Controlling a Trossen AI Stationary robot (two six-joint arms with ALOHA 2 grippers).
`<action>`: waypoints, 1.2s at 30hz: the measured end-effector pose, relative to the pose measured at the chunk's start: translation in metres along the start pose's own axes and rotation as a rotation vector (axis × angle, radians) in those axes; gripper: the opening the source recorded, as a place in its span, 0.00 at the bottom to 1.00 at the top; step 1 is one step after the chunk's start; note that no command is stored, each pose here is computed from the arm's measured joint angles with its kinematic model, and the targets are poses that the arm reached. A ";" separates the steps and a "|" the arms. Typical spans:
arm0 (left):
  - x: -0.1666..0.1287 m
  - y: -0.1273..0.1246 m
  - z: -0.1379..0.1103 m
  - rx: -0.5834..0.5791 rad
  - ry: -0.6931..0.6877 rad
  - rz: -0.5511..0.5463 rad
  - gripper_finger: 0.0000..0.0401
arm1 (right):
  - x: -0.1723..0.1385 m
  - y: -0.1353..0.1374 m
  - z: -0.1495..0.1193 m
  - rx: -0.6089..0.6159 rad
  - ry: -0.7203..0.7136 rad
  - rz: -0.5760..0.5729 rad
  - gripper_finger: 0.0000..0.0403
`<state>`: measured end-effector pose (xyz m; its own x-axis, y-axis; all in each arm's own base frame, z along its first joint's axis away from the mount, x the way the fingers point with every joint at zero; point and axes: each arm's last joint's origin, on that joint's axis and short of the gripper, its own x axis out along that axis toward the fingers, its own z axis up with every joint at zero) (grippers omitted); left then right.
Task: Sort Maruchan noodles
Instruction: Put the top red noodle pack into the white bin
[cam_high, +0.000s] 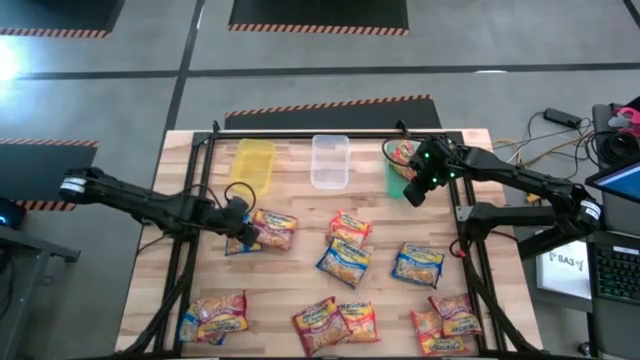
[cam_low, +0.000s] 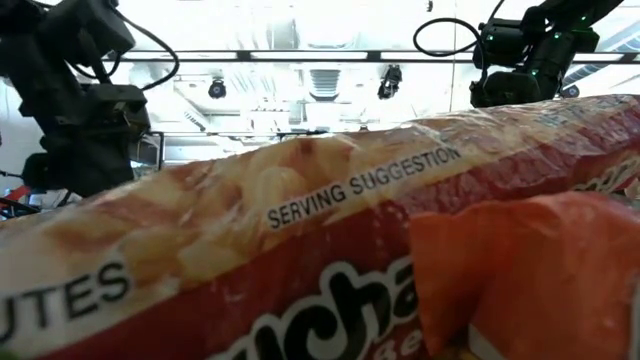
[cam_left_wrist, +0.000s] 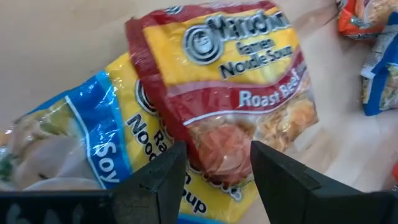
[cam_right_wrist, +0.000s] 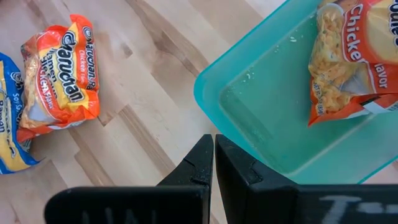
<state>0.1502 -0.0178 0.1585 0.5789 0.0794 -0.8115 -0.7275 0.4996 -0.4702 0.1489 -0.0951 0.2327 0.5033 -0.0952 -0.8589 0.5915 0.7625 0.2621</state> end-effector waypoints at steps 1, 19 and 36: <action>0.001 0.000 0.000 -0.008 -0.005 -0.010 0.41 | 0.000 0.000 0.000 0.000 0.000 0.000 0.02; 0.017 0.003 -0.003 -0.072 -0.096 -0.179 0.60 | 0.000 0.000 0.000 0.000 0.000 0.000 0.02; 0.050 -0.014 -0.004 -0.154 -0.010 -0.166 0.60 | 0.000 0.000 0.000 -0.001 0.000 0.000 0.02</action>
<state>0.1877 -0.0244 0.1234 0.6986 0.0153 -0.7153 -0.6689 0.3687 -0.6454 0.1489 -0.0951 0.2327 0.5033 -0.0951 -0.8588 0.5907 0.7633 0.2617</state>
